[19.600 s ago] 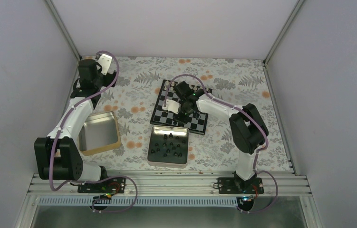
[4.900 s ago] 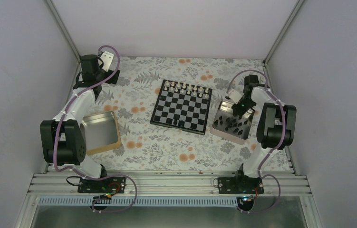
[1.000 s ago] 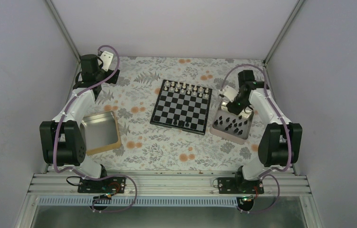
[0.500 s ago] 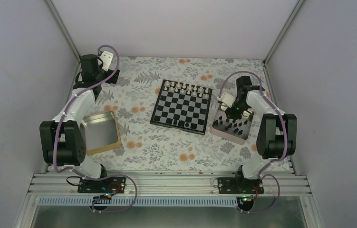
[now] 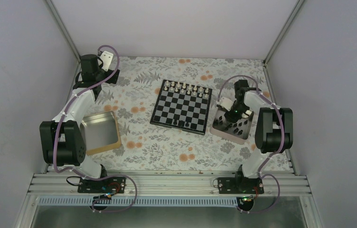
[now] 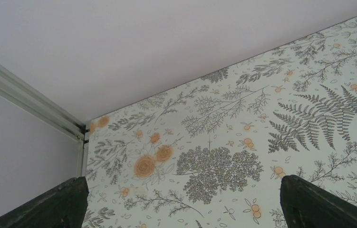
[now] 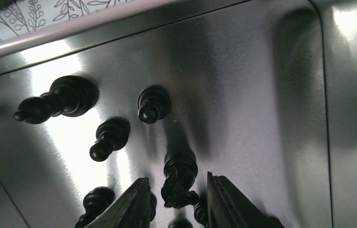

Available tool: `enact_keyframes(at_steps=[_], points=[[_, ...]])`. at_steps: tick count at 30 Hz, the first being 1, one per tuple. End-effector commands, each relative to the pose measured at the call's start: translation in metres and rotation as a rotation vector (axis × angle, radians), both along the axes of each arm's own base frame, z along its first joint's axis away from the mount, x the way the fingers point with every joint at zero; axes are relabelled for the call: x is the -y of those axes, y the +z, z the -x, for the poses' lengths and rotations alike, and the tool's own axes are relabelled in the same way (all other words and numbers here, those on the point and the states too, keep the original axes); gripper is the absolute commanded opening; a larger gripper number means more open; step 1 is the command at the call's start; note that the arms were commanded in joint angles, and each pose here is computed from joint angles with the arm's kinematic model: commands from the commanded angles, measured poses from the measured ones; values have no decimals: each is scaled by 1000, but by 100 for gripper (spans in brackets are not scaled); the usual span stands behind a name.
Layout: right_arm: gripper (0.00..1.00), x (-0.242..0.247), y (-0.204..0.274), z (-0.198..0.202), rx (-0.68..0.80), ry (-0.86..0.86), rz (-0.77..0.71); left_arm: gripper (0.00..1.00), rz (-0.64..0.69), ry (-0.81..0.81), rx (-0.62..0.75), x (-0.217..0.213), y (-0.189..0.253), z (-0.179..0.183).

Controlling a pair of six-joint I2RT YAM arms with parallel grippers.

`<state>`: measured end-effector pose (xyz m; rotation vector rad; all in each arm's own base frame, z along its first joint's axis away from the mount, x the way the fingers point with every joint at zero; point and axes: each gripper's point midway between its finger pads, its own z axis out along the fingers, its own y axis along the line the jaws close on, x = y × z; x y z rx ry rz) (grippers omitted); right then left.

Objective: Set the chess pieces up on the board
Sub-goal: Pick up the chess piece from the storage box, then place the chess piece on the chessboard.

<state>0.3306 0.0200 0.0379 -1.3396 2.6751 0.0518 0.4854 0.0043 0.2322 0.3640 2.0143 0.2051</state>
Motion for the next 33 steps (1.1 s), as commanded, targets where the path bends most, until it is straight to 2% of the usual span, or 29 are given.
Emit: enact_keyframes(at_steps=[1, 6, 20, 25, 33], points=[[29, 0, -10, -1, -15, -3, -18, 100, 6, -9, 32, 2, 12, 0], [13, 1, -5, -6, 0, -7, -15, 100, 4, -8, 30, 2, 12, 1], [8, -13, 65, -12, 69, 1, -49, 100, 6, -10, 36, 2, 15, 2], [9, -57, 101, -2, 112, 92, -83, 100, 10, -14, 38, 3, 15, 2], [9, -135, 88, 23, 55, 233, -117, 100, 9, -11, 44, 2, 19, 4]])
